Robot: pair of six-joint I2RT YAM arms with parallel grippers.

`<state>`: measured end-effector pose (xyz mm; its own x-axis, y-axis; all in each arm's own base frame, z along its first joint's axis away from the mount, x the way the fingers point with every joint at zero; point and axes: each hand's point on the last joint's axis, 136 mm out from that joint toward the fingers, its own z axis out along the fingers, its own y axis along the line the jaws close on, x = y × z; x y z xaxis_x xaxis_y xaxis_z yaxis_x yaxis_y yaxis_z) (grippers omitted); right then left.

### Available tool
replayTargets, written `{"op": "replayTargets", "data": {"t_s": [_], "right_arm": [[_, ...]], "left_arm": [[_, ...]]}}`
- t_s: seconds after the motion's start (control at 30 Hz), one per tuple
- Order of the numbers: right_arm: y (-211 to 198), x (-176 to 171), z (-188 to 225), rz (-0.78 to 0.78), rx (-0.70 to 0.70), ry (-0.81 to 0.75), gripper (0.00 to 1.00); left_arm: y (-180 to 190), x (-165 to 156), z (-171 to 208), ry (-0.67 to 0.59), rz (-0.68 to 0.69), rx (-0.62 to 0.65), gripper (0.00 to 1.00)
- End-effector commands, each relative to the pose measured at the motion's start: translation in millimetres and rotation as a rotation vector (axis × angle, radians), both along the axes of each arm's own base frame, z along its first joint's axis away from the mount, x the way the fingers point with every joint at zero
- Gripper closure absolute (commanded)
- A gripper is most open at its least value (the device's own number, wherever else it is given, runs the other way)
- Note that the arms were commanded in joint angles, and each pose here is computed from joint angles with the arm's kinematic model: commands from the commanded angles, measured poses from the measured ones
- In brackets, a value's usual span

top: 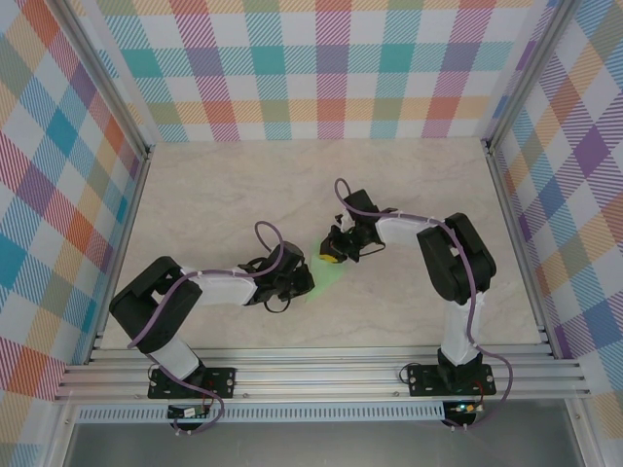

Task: Fold a paper plane with a square sheet of paper (pick it up from the middle)
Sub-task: Fourth fold the wing at the center of the table.

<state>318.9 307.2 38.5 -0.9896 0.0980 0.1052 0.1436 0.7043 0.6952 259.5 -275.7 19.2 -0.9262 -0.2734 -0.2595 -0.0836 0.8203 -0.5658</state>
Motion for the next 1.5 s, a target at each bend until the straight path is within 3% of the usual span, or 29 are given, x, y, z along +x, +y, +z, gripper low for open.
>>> {"op": "replayTargets", "data": {"t_s": [0.0,0.23,0.57,0.73,1.23,1.47], "right_arm": [[2,-7,17,0.029,0.041,-0.038,0.96],[8,-15,-1,0.063,0.037,-0.004,0.98],[-17,-17,-37,0.063,-0.145,0.009,0.97],[-20,-19,-42,0.07,-0.17,0.025,0.96],[-17,-25,-58,0.02,-0.148,0.103,0.96],[-18,-26,-59,0.017,-0.151,0.108,0.95]], "left_arm": [[24,-24,-32,0.11,-0.017,0.133,0.94],[24,-25,-32,0.108,-0.021,0.135,0.94],[22,-28,-39,0.122,-0.034,0.14,0.94],[21,-27,-32,0.101,-0.05,0.127,0.93],[9,0,40,-0.045,-0.031,0.079,0.83],[-18,13,72,-0.107,-0.042,-0.073,0.83]]}}
